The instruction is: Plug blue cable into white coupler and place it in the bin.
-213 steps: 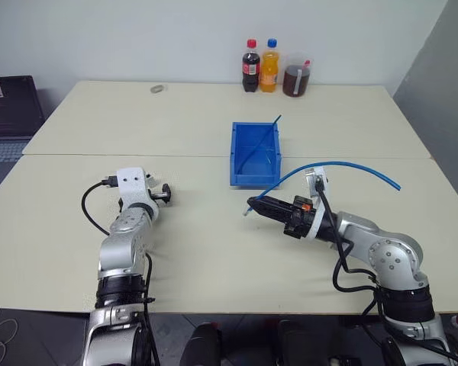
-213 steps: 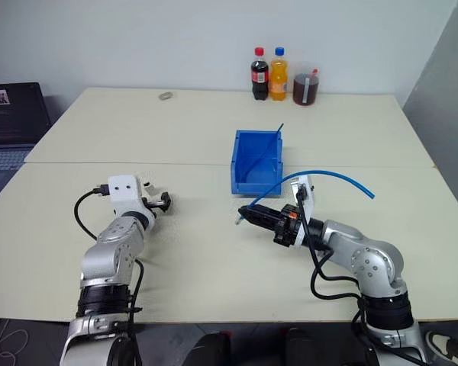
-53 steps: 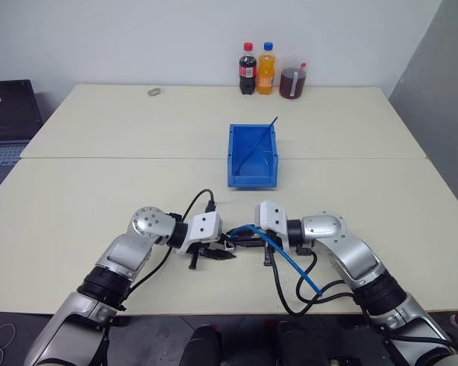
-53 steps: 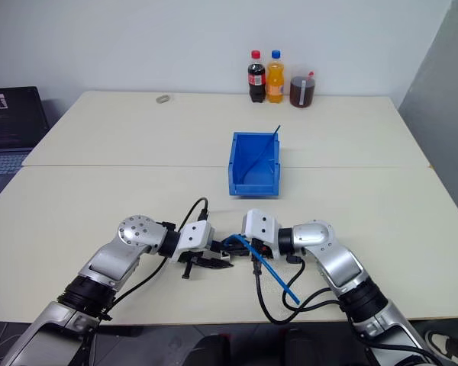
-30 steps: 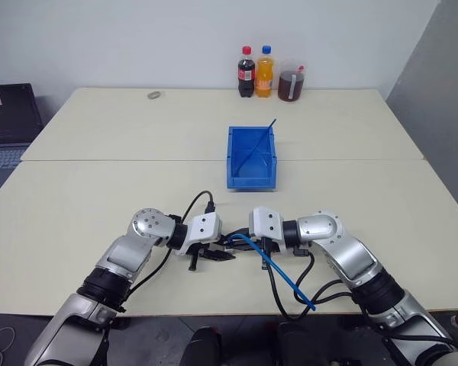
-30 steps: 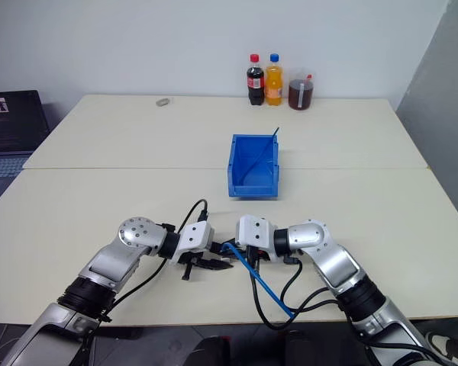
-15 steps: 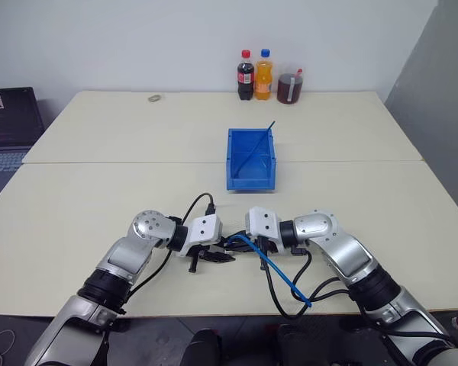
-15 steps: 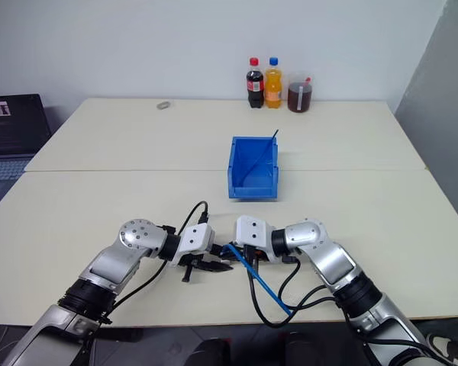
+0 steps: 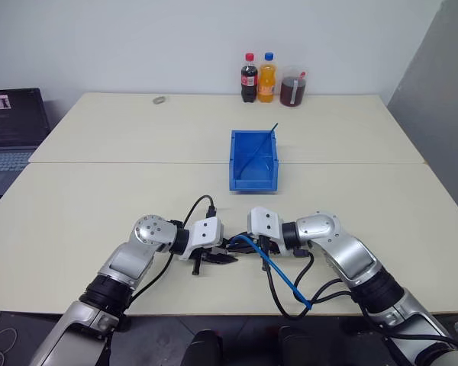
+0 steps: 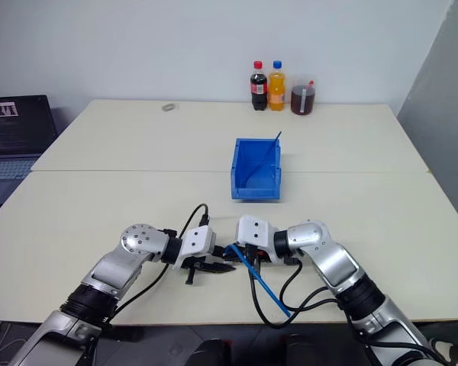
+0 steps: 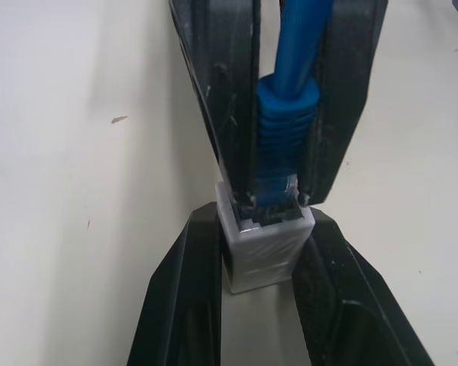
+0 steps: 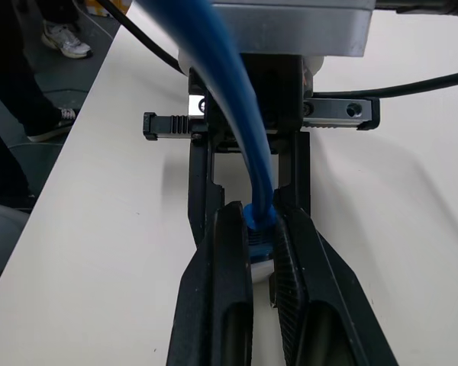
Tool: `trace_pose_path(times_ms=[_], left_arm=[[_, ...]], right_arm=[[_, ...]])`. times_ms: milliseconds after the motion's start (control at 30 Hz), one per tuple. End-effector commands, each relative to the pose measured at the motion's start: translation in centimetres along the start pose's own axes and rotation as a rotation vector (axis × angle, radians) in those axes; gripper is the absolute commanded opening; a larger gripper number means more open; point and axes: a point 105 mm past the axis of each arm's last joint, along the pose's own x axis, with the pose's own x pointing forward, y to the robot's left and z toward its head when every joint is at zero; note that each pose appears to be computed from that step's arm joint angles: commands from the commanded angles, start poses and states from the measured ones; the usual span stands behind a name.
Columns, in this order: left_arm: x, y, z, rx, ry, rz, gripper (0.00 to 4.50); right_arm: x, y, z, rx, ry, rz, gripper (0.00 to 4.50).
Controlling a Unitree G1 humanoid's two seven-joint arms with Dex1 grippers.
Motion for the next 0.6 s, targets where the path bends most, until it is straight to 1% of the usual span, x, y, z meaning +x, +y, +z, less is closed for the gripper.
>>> trace_pose_path(times_ms=[33,100,167,333,400,433,600], left_arm=[[0.2,-0.7,-1.3,-0.032,0.039,-0.012,0.93],[0.0,-0.6,-1.5,-0.030,0.042,-0.001,0.93],[-0.4,-0.5,-1.6,-0.035,0.039,0.018,0.93],[-1.6,-0.7,-1.5,-0.095,0.013,0.047,0.93],[-2.1,-0.6,-1.2,-0.132,-0.007,0.065,1.57],[-2.3,-0.7,-1.0,-0.145,-0.014,0.066,1.67],[-3.7,-1.1,0.0,-0.184,-0.039,0.059,2.72]], right_arm=[[0.0,0.8,-2.9,0.066,0.101,0.020,0.11],[0.0,0.8,-2.9,0.068,0.094,0.014,0.11],[0.0,0.5,-2.3,0.077,0.062,-0.004,0.11],[-0.9,-0.7,1.1,0.111,-0.088,-0.076,0.11],[-1.3,-1.1,2.2,0.120,-0.131,-0.099,0.11],[-1.5,-1.2,2.6,0.125,-0.147,-0.107,0.11],[-2.5,-1.9,4.1,0.131,-0.205,-0.150,0.11]])
